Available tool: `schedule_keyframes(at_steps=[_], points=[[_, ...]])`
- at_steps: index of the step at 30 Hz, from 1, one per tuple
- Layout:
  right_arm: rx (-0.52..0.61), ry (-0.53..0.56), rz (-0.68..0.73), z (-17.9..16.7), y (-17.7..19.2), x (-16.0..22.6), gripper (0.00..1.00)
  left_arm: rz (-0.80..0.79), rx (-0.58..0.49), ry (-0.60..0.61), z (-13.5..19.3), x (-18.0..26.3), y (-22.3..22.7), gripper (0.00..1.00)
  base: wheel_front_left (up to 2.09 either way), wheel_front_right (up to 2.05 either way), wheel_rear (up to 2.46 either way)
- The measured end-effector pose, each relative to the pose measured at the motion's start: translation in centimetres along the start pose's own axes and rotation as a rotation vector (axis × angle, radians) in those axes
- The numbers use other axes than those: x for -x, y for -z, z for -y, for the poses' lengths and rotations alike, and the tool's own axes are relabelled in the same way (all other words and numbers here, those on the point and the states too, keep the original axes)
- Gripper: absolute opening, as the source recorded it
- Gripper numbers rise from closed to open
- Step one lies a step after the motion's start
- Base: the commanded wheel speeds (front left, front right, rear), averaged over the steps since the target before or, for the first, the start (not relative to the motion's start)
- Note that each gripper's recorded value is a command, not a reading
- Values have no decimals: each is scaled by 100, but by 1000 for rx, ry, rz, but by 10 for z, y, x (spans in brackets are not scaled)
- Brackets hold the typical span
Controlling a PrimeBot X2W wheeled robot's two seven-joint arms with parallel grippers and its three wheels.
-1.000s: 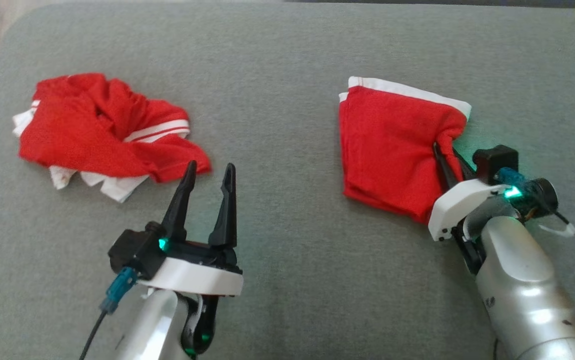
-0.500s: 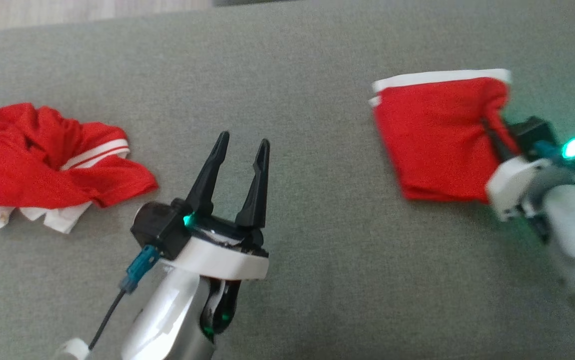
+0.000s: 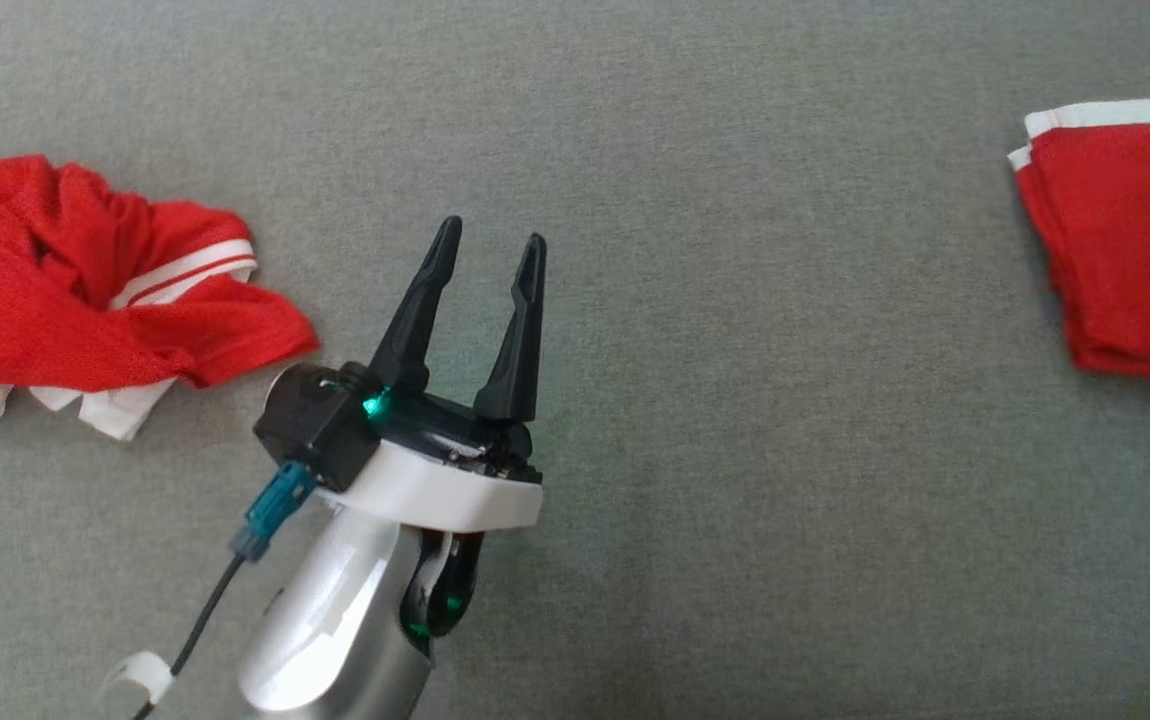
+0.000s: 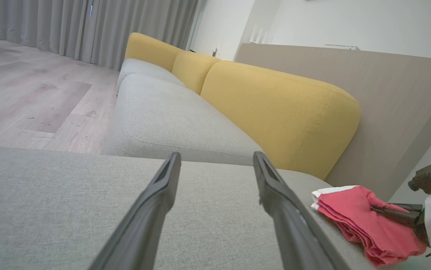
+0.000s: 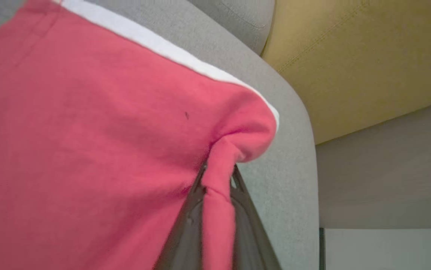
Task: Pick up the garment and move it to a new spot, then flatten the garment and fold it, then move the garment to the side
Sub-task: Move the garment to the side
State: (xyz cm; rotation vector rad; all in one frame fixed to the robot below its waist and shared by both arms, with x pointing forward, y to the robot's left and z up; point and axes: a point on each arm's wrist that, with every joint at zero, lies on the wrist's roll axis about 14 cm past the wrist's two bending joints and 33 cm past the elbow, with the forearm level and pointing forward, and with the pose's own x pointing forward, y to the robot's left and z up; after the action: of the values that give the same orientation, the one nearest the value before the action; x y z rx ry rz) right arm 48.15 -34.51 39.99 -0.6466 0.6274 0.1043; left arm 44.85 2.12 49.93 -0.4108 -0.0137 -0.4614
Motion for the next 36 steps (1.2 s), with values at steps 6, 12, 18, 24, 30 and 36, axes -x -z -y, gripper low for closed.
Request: schedule_keyframes(at_steps=[6,12,18,24,30,36], points=[[2,39,-1,20,-8,-8,0,1,-1,-25,-12,1,0,100,0,0,0],[-9,71,-4,31,-7,-10,100,12,-10,-42,-19,0,-4,100,0,0,0],[-25,113,39,41,-19,-6,100,26,-20,-54,-22,1,-11,100,0,0,0],[-93,152,171,45,-56,8,100,74,-44,-73,-25,6,-31,100,0,0,0],[-186,140,421,25,-132,38,100,108,-69,-128,-31,29,-47,100,0,0,0],[-329,130,672,6,-191,95,100,139,-89,-177,-34,57,-61,100,0,0,0]])
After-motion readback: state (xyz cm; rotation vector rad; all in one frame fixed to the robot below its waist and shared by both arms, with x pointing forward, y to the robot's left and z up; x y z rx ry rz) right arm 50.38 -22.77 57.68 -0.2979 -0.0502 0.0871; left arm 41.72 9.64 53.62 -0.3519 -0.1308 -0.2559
